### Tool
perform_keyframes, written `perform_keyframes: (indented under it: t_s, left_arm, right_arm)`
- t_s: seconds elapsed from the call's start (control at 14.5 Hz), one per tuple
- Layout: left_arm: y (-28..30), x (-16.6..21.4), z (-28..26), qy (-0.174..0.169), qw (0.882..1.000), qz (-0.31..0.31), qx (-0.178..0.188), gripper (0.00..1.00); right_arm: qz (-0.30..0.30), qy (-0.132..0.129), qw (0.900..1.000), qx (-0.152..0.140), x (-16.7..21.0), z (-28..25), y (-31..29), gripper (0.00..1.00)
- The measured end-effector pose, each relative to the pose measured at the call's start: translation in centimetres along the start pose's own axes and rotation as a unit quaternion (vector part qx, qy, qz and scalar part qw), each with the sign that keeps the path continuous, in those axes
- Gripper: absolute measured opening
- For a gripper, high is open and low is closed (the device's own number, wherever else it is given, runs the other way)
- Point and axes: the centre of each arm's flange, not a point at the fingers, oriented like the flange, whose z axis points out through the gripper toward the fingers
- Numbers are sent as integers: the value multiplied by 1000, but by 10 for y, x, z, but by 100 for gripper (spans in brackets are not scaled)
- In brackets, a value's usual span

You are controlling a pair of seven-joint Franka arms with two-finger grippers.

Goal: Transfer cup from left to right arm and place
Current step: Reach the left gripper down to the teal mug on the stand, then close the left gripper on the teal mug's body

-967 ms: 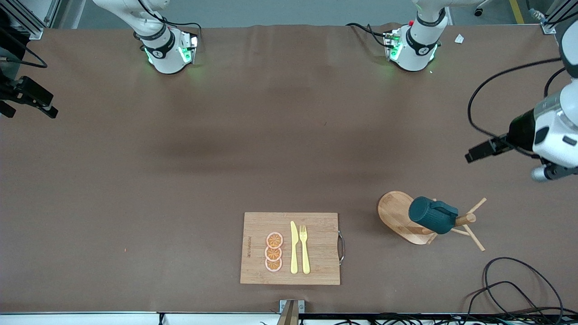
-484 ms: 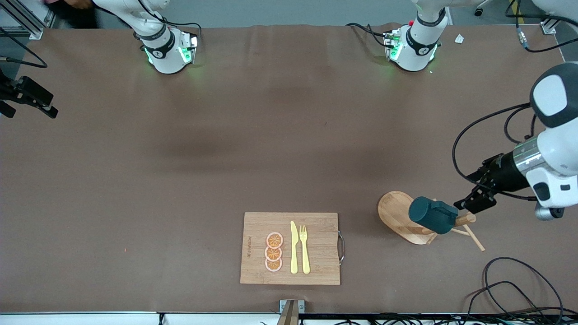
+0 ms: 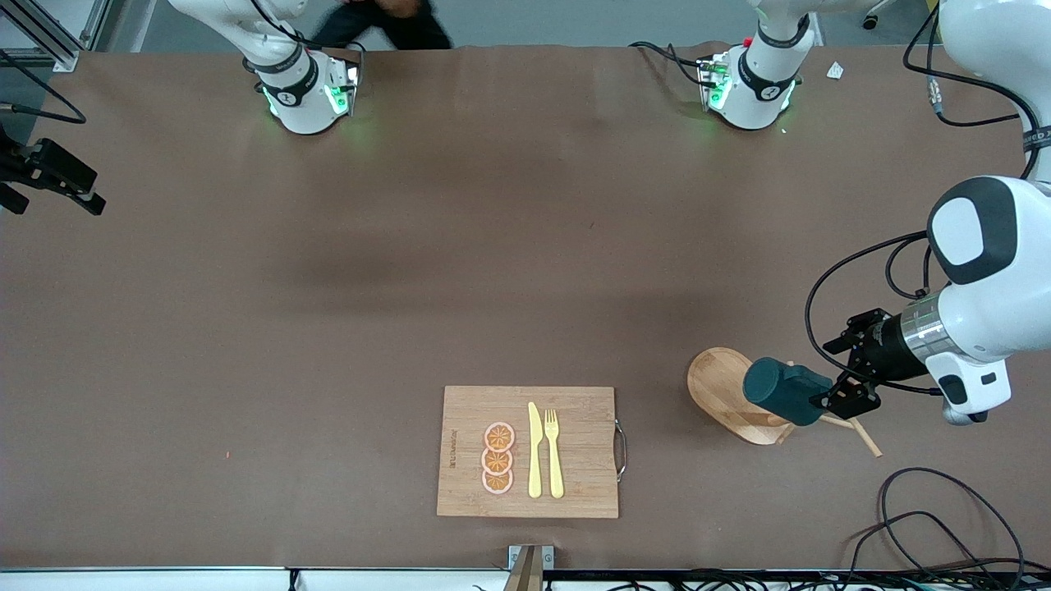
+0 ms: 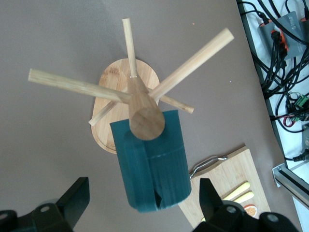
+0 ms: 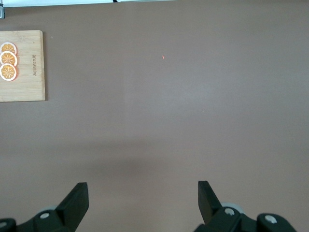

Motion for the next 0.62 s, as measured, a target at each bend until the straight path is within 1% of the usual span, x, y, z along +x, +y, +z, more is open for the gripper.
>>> perform_keyframes:
  t_s: [0.28,0.62]
  left_arm:
    - [5,5,15,2,998,-63,-12,100]
    - [5,11,49,-6,995,-100,4,100]
  right_arm:
    - [0,0,1000,0,0,0,0,100]
    - [0,0,1000,0,0,0,0,100]
